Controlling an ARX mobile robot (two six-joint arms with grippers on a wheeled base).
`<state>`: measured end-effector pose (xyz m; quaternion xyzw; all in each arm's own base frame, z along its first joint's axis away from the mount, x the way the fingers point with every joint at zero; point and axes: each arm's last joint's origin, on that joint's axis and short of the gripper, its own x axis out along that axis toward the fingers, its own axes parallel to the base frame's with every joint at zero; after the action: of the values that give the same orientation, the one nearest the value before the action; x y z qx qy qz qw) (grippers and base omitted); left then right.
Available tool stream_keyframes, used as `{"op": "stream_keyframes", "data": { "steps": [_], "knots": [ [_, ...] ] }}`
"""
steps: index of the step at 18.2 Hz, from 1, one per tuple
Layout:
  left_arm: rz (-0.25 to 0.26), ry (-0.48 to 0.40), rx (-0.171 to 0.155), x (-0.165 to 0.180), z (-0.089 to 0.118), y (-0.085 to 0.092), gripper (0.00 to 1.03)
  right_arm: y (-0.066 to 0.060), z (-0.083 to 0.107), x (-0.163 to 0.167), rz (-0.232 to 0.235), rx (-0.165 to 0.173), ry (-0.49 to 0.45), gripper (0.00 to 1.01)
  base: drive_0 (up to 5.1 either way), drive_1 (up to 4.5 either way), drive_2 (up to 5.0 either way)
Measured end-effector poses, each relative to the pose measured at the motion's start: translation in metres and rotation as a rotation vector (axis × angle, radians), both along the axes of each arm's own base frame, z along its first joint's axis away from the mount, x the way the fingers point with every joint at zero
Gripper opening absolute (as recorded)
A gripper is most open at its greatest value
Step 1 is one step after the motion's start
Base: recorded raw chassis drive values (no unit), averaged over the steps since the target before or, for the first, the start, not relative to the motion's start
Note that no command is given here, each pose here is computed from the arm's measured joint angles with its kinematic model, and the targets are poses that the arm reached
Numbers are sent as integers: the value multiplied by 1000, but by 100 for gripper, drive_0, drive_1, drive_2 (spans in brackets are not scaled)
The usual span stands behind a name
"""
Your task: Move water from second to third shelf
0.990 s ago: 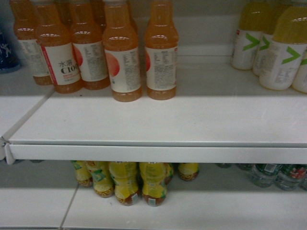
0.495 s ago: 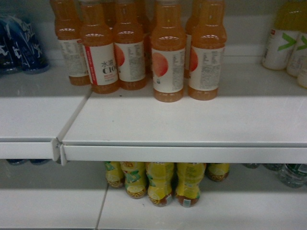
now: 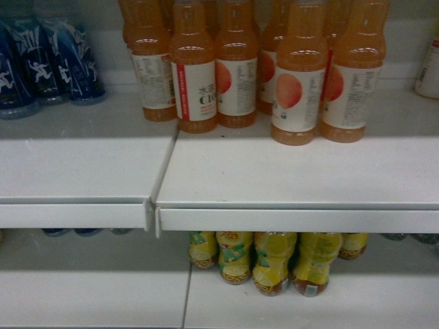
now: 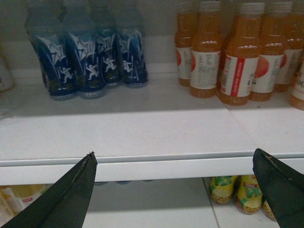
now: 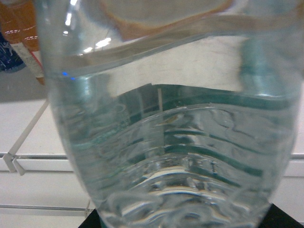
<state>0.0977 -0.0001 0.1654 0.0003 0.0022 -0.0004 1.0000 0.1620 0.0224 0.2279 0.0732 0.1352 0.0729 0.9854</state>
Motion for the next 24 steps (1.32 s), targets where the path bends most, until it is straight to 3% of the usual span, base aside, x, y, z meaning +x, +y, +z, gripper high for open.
{"op": "stream_keyframes", "data": {
  "steps": [24],
  "knots": [
    [1,-2,0,0,0,0,98,0,0,0,3,1,1,39,-479,239,239]
  ]
}}
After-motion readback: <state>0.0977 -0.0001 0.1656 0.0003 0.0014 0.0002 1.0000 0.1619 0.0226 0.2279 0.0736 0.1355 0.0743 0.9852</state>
